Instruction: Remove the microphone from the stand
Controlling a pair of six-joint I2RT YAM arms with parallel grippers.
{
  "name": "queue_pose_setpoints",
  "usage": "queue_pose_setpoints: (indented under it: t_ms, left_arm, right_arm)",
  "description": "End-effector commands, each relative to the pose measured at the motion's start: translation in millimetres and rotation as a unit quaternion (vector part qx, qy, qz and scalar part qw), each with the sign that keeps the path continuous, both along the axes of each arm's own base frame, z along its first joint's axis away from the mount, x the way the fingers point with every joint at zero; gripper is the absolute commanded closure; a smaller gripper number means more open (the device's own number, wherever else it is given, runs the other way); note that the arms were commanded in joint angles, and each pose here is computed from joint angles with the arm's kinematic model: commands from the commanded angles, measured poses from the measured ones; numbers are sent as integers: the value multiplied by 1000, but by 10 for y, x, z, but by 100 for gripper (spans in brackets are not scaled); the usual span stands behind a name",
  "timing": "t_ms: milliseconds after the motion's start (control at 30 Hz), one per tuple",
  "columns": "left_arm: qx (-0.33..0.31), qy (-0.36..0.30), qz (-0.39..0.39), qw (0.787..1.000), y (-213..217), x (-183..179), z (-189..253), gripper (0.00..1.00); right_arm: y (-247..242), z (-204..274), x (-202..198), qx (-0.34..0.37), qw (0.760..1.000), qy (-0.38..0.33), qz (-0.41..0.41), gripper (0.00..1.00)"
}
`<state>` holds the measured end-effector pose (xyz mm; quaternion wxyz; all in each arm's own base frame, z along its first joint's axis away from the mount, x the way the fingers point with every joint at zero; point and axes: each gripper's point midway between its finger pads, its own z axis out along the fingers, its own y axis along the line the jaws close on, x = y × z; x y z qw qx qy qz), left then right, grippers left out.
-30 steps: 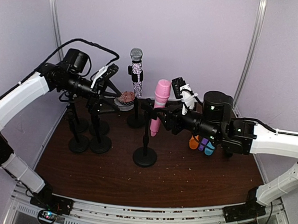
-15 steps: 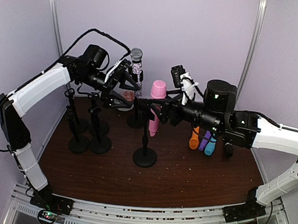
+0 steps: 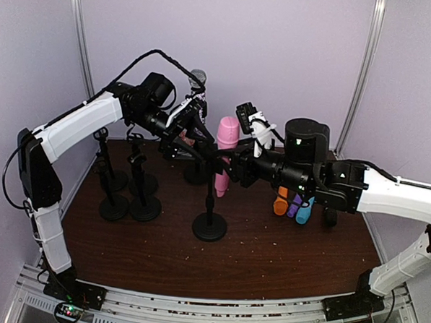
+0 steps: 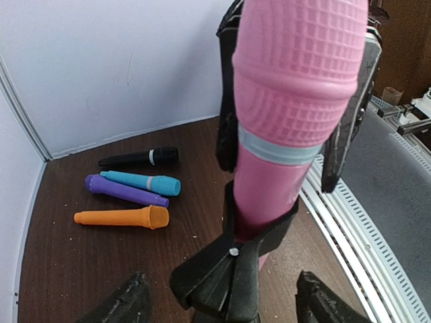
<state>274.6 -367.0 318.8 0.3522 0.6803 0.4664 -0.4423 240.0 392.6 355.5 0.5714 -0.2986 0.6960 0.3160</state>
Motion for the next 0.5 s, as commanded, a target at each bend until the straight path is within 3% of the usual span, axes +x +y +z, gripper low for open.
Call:
queue_pose_setpoints:
  t_ms: [0, 467]
  left_arm:
    - [-13, -18, -14, 1000, -31, -26, 102, 26]
    - [1, -17, -41, 999, -112, -146, -22, 36]
  right_arm:
    - [19, 122, -29, 11, 1000, -9, 9, 55]
    - [-32, 70, 12, 8, 1000, -9, 10, 65]
